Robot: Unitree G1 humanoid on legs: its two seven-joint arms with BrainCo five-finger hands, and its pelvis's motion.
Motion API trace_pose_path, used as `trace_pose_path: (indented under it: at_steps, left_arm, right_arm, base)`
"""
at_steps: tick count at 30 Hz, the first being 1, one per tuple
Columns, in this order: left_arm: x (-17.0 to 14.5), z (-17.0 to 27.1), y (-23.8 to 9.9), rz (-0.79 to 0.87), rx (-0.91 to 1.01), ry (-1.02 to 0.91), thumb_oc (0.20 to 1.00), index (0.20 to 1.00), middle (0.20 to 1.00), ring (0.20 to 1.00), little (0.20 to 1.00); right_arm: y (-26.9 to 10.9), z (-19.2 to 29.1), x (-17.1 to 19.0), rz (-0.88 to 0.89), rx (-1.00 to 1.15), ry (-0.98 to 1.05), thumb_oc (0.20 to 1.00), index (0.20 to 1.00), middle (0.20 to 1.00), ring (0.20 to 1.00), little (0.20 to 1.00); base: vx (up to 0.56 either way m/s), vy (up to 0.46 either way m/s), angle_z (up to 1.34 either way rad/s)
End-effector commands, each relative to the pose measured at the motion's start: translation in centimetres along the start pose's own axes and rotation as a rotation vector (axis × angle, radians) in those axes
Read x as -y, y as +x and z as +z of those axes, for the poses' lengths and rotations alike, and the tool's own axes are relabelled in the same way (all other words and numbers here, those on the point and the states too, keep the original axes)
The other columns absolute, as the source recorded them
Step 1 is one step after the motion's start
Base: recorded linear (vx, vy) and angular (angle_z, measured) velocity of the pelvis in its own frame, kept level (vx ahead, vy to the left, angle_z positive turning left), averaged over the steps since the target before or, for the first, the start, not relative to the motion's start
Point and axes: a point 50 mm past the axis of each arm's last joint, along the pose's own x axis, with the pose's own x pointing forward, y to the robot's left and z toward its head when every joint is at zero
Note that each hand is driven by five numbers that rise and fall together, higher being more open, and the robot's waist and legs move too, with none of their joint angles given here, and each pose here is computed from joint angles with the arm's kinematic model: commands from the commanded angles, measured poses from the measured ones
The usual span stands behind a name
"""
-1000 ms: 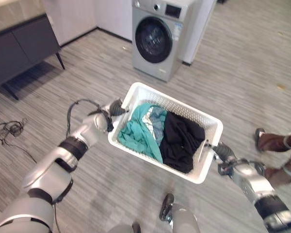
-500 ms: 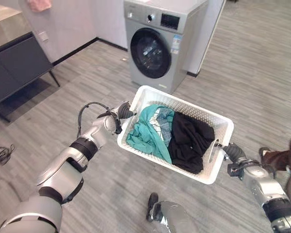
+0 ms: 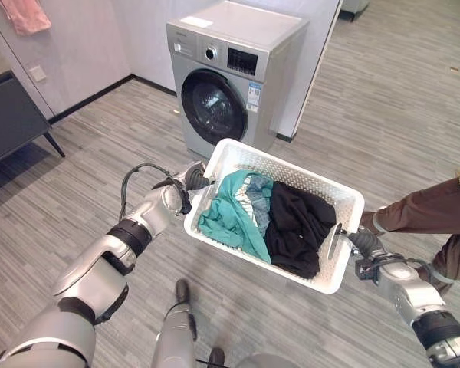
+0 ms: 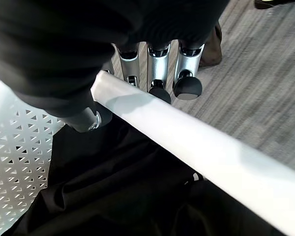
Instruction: Grab the laundry basket,head to the washer,open it,put in the laundry and shut it.
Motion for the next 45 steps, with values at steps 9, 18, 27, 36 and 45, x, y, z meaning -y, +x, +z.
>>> trace_pose_path:
  at_steps: [9, 18, 27, 36, 45]
  left_arm:
    - [-3.9, 4.4, 0.4, 0.120, 0.190, 0.007, 0.200, 0.200, 0.200, 0.200, 0.200]
    - [-3.6, 3.2, -0.1, 0.133, 0.166, -0.032, 0.200, 0.200, 0.200, 0.200, 0.200]
    - [-2.0, 3.2, 0.4, 0.122, 0.151, -0.034, 0.200, 0.200, 0.200, 0.200, 0.200]
    - [-0.8, 2.2, 0.0, 0.098, 0.128, -0.085, 0.200, 0.200, 0.200, 0.200, 0.200]
    - [-0.3, 1.4, -0.2, 0.088, 0.110, -0.112, 0.200, 0.200, 0.200, 0.200, 0.200]
  right_arm:
    - [1.2, 8.0, -4.5, 0.184, 0.324, 0.022, 0.200, 0.200, 0.200, 0.200, 0.200]
    - [1.4, 7.9, -5.7, 0.202, 0.336, 0.091, 0.200, 0.200, 0.200, 0.200, 0.200]
    - [0.9, 7.6, -3.8, 0.116, 0.368, 0.155, 0.200, 0.200, 0.200, 0.200, 0.200]
    - [0.6, 6.3, -1.9, 0.029, 0.347, 0.180, 0.200, 0.200, 0.200, 0.200, 0.200]
    - [0.5, 5.8, -1.7, 0.014, 0.340, 0.205, 0.200, 0.200, 0.200, 0.200, 0.200]
  base:
    - [0.47, 0.145, -0.44]
    - [0.31, 0.063, 0.31]
    - [0.15, -0.120, 0.30]
    - [0.06, -0.056, -0.05]
    - [0.02, -0.013, 0.01]
